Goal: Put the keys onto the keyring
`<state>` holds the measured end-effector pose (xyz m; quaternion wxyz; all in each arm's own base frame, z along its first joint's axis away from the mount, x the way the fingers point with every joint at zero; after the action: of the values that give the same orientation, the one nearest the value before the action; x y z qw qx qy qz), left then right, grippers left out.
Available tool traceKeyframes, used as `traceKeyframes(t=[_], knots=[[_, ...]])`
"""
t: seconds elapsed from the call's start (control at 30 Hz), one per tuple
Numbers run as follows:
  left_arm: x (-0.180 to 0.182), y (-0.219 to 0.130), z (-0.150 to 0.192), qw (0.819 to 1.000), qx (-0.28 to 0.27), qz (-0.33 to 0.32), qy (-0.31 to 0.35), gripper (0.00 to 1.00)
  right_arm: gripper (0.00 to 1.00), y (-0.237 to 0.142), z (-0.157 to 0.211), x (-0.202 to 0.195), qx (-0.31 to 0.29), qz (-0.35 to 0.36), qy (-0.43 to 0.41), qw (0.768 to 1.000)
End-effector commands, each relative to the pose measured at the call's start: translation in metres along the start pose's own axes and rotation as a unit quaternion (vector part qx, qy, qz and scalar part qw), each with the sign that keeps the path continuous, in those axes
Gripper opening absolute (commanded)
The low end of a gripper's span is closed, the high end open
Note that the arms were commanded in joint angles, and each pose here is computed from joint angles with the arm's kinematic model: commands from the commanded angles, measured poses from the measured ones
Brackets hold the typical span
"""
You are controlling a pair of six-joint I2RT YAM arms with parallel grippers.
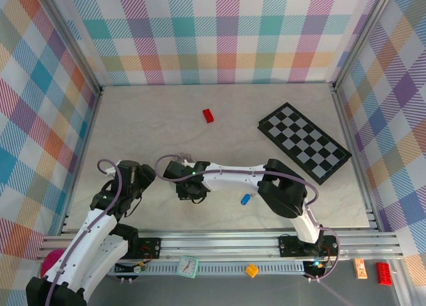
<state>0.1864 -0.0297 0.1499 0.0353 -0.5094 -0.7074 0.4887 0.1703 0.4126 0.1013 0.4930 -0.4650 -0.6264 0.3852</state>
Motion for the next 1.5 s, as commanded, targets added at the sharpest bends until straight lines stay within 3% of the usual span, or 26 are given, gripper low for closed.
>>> traceKeyframes(t=[0.0, 0.67, 0.87, 1.23, 1.47], knots=[[0.003, -0.001, 0.002, 1.0, 0.0, -0.007, 0.002, 0.74, 0.24, 0.006, 0.001, -0.002, -0.003, 0.028, -0.004, 1.0], [0.003, -0.003, 0.001, 1.0, -0.003, -0.009, 0.009, 0.74, 0.17, 0.005, -0.005, -0.009, -0.02, 0.054, -0.026, 0.998], [0.003, -0.001, 0.002, 1.0, 0.0, -0.006, 0.013, 0.74, 0.01, -0.007, -0.01, -0.017, -0.008, -0.011, -0.05, 0.999], [0.0, 0.001, 0.005, 1.0, 0.01, 0.0, 0.022, 0.74, 0.0, -0.025, -0.015, -0.038, -0.001, -0.019, -0.1, 0.995], [0.001, 0.001, 0.005, 1.0, 0.01, -0.003, 0.026, 0.74, 0.26, -0.034, -0.02, -0.015, 0.01, -0.055, -0.118, 0.991]])
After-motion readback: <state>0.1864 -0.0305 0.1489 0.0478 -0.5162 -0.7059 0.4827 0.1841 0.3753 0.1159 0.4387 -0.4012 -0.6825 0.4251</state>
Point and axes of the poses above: each hand's point on the last joint's axis, 136 mm out from that joint toward the fingers, its own y axis out along the fingers, its own x axis along the line the jaws close on, z = x × y, the point moved 6 cm from there along -y, back along the fingers, and after that the axes turned 5 degrees about y, right-handed, at the moved point
